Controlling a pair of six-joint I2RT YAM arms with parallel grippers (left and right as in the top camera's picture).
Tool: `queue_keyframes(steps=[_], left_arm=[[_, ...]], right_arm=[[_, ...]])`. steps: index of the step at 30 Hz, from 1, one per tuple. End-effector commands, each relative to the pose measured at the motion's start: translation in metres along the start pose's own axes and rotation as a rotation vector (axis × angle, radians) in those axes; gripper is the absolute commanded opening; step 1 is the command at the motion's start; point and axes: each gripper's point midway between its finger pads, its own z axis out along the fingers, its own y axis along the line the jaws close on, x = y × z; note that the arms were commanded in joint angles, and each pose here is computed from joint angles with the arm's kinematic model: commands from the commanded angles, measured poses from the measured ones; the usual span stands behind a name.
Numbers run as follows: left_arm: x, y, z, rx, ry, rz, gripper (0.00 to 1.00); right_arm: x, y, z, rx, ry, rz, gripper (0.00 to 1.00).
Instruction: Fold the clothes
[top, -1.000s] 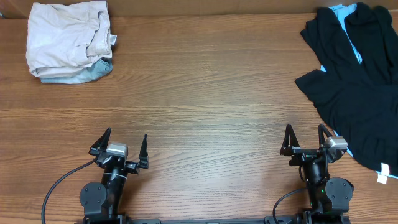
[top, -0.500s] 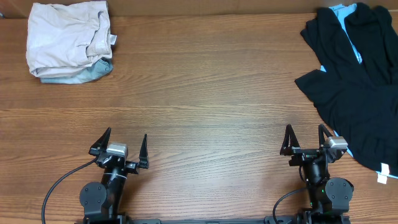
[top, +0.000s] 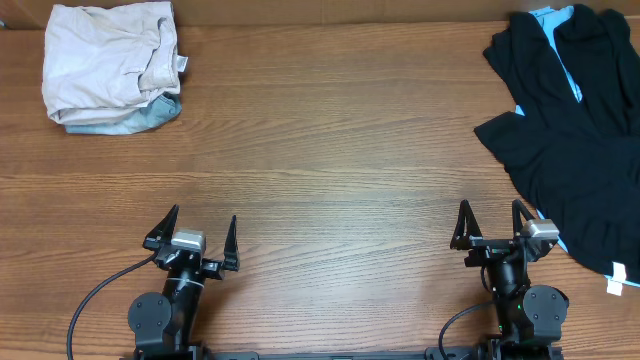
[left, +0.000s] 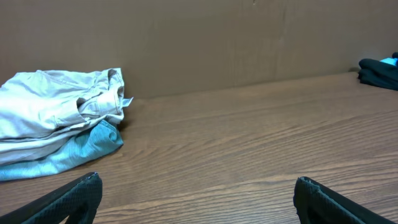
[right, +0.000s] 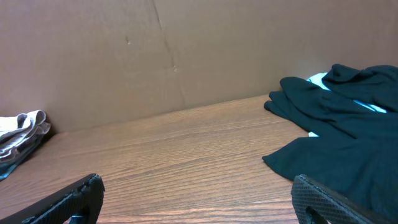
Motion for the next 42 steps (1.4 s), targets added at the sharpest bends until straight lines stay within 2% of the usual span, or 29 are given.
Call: queue_keyframes(steps=[1,8,11,13,17,28,34,42], left_arm=[[0.0,0.003,0.0,-0.019,-0.005,0.014,1.0],[-0.001,0.003,0.0,-0.017,-0.01,0.015,1.0],[-0.001,0.005,0.0,-0.029,-0.008,0.021,1.0],[-0.011,0.005,-0.001,-0.028,-0.047,0.029,1.0],[-0.04,-0.012,-0.004,0.067,-0.169,0.092,1.0],[-0.099,-0.019,-0.022,0.086,-0.269,0.191,1.0],[-0.125,-0.018,-0.021,0.096,-0.163,0.196,1.0],[-0.151,-0.008,0.024,0.164,0.136,0.098,1.0]], right_arm=[[0.003,0.002,0.0,-0.012,0.0,0.003,1.0],[0.002,0.003,0.0,-0.016,-0.002,0.003,1.0],[-0.01,0.006,0.0,-0.028,-0.048,-0.003,1.0],[-0.028,0.012,-0.002,-0.057,-0.123,-0.014,1.0],[-0.066,0.03,-0.011,-0.134,-0.243,-0.038,1.0],[-0.117,0.042,-0.03,-0.135,-0.313,-0.058,1.0],[-0.138,0.047,-0.03,-0.133,-0.298,-0.056,1.0],[-0.16,0.047,0.019,-0.069,-0.015,-0.014,1.0]])
